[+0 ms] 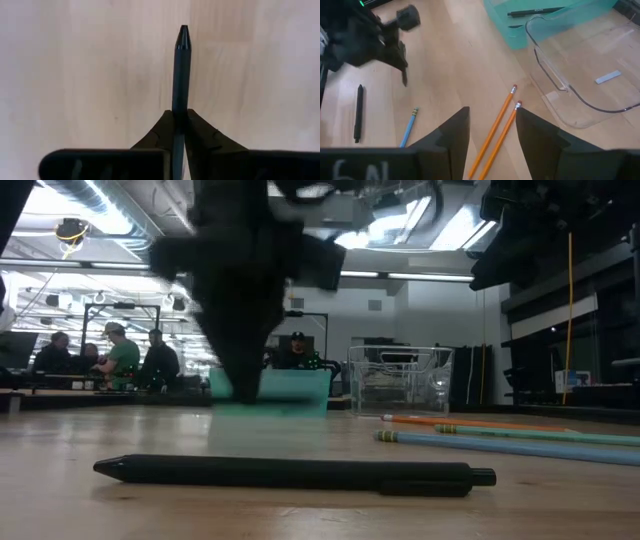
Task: Sort pens & pencils
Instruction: Put the top black pen into the light blue bin
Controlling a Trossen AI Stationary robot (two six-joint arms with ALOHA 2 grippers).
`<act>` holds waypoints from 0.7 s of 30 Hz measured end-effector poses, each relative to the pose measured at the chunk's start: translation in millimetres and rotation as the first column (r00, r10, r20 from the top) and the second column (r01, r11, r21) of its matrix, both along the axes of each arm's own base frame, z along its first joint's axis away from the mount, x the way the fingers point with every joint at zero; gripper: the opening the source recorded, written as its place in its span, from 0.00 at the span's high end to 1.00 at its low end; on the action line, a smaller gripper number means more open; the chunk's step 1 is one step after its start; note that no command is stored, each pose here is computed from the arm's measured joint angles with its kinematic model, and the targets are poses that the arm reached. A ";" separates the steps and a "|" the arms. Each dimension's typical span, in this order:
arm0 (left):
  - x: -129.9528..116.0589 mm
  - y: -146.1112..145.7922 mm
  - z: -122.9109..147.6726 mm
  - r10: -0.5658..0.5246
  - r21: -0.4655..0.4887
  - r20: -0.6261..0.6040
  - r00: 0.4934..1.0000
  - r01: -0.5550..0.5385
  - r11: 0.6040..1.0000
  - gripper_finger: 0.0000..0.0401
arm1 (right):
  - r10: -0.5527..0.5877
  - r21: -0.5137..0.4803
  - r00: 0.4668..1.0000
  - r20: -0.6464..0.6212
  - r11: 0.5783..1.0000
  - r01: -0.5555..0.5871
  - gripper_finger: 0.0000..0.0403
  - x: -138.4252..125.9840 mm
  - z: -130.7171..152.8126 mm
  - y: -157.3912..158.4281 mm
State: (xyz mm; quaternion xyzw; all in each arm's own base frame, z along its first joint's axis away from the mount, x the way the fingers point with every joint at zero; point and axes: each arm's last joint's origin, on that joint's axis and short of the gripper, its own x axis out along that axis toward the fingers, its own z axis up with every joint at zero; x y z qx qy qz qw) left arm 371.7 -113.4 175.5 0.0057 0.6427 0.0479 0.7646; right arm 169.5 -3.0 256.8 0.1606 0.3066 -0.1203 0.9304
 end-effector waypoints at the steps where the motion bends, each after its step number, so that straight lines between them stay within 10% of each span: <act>1: -2.4 2.4 4.4 0.005 0.010 -0.007 1.000 -0.005 1.000 0.96 | 0.000 0.000 1.000 0.000 1.000 0.000 0.60 0.0 0.0 0.0; 12: -21.1 83.9 61.1 0.063 0.104 -0.012 0.998 -0.062 0.993 0.96 | 0.002 -0.002 1.000 -0.005 1.000 -0.002 0.60 -0.3 -0.3 0.0; 21: -30.8 203.3 95.5 0.385 0.016 0.220 0.896 -0.398 0.917 0.96 | 0.003 -0.005 1.000 0.006 1.000 -0.003 0.60 0.3 0.6 0.0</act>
